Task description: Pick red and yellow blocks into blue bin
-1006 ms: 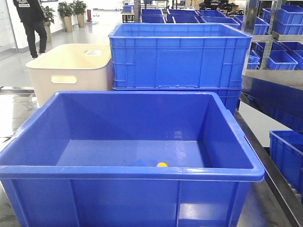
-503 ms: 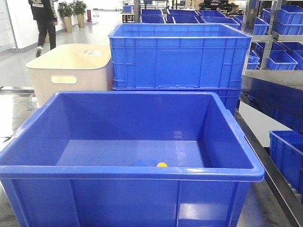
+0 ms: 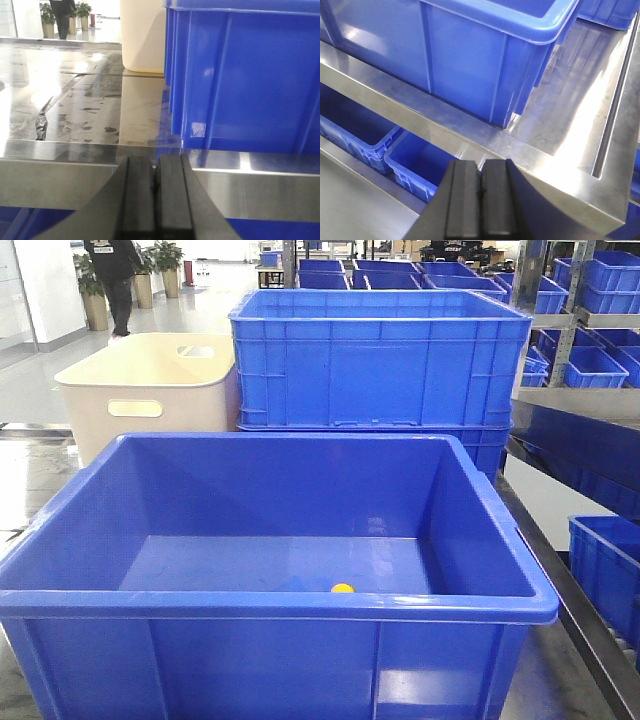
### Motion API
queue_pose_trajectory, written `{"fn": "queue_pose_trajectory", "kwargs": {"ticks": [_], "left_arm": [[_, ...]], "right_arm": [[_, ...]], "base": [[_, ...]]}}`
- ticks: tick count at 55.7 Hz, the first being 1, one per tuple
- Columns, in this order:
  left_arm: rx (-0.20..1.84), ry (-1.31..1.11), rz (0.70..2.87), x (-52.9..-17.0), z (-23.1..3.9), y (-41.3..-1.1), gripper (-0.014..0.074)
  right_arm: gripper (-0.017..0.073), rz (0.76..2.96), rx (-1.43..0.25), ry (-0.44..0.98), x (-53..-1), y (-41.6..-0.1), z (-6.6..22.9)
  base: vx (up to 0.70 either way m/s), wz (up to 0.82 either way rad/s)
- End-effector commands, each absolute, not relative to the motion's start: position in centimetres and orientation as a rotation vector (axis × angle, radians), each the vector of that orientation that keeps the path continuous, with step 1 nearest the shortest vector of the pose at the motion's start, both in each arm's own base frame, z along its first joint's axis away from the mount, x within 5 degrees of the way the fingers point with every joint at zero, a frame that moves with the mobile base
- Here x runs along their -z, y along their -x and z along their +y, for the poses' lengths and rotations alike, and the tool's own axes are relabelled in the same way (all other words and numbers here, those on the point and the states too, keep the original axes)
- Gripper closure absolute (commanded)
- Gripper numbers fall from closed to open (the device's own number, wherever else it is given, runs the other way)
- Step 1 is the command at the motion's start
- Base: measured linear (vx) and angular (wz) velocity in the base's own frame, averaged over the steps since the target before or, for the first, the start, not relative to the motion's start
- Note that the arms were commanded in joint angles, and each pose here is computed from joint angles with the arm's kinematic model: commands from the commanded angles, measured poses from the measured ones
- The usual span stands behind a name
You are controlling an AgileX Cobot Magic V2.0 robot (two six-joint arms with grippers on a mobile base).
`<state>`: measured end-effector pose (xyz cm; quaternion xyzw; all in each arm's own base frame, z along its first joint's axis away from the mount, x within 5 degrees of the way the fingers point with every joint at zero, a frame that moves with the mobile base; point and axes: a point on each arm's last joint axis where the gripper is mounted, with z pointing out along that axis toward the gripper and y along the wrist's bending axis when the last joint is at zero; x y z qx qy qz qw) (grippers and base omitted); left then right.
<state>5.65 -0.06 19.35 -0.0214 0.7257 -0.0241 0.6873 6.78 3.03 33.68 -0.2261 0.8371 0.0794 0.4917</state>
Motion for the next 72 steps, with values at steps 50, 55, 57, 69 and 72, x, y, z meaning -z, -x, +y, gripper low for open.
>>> {"fn": "queue_pose_trajectory", "kwargs": {"ticks": [50,55,57,69,72], "left_arm": [[0.061,0.056,1.507,-20.8,0.0,-5.4,0.0600],[0.061,0.056,1.507,-20.8,0.0,-5.4,0.0600],[0.061,0.056,1.507,-20.8,0.0,-5.4,0.0600],[0.061,0.056,1.508,-20.7,0.0,-5.4,0.0600],[0.061,0.056,1.508,-20.7,0.0,-5.4,0.0600]], "right_arm": [[0.0573,1.943,-0.192,0.535,-35.0,-7.1,3.1],[0.0573,1.945,-0.190,0.534,-35.0,-7.1,3.1],[0.0573,1.942,-0.185,0.526,-35.0,-7.0,3.0],[0.0573,1.849,-0.104,0.358,-34.4,-7.2,1.9],[0.0573,1.798,-0.083,0.313,-33.4,-7.3,1.7]], "base": [[0.00,0.00],[0.00,0.00],[0.00,0.00],[0.00,0.00],[0.00,0.00]]}}
